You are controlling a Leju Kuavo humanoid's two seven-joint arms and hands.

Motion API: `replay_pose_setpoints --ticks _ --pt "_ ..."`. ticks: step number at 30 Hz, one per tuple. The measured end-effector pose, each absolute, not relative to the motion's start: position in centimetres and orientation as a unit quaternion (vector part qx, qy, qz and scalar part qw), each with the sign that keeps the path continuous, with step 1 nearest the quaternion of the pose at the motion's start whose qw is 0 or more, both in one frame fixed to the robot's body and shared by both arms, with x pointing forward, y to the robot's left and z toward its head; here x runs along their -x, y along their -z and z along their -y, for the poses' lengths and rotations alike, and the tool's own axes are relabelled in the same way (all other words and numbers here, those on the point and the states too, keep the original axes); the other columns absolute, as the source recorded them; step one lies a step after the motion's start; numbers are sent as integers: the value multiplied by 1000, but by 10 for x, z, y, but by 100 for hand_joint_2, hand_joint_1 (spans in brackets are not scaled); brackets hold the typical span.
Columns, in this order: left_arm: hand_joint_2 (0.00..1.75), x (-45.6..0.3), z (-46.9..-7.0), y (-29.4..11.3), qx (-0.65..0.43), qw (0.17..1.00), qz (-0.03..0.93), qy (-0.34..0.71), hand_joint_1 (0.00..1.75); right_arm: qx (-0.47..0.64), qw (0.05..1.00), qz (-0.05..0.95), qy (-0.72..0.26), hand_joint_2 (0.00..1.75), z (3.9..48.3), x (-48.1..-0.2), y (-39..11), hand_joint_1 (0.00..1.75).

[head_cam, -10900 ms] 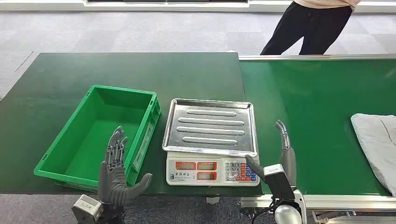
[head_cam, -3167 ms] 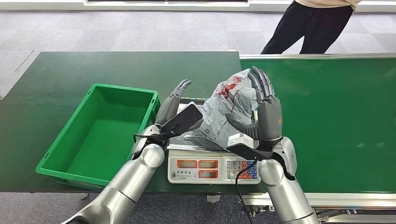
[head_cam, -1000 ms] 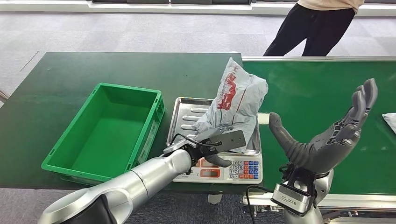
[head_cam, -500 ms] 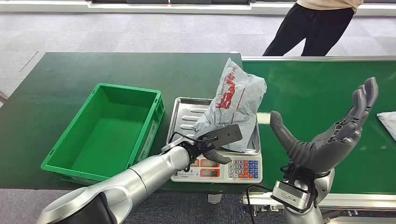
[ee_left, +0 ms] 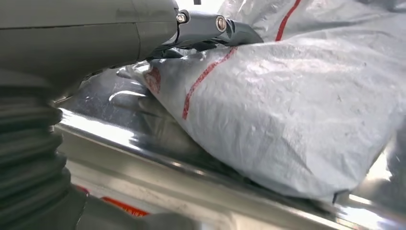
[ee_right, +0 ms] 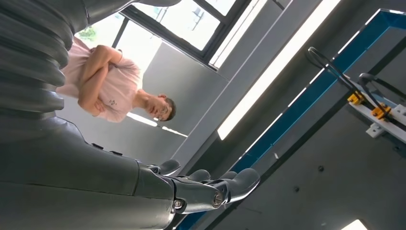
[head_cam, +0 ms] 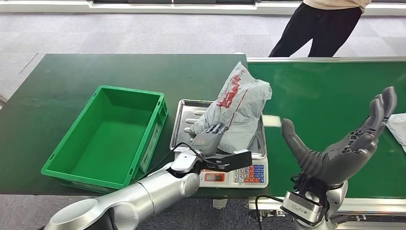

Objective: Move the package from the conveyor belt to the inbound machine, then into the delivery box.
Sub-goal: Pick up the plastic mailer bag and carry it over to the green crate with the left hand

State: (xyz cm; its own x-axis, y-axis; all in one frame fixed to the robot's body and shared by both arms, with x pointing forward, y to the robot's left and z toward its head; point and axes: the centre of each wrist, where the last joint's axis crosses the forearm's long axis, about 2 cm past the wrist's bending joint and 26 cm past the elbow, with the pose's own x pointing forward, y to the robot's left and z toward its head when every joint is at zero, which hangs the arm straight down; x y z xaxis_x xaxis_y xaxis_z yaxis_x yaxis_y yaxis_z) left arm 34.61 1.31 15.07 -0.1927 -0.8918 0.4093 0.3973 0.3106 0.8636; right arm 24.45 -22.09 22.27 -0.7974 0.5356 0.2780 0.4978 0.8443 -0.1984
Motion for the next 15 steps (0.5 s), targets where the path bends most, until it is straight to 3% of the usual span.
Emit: replay_pose_setpoints --ticks 6,10,15 --pt "175 -347 -16 -149 -229 588 554 543 175 270 162 948 -53 175 221 -245 -223 0" --pt "175 -348 -17 -148 -223 589 554 544 0 269 161 949 -49 175 221 -246 -223 0" --pt "175 -351 -20 -148 -189 613 538 547 0 267 156 950 -45 175 221 -248 -225 0"
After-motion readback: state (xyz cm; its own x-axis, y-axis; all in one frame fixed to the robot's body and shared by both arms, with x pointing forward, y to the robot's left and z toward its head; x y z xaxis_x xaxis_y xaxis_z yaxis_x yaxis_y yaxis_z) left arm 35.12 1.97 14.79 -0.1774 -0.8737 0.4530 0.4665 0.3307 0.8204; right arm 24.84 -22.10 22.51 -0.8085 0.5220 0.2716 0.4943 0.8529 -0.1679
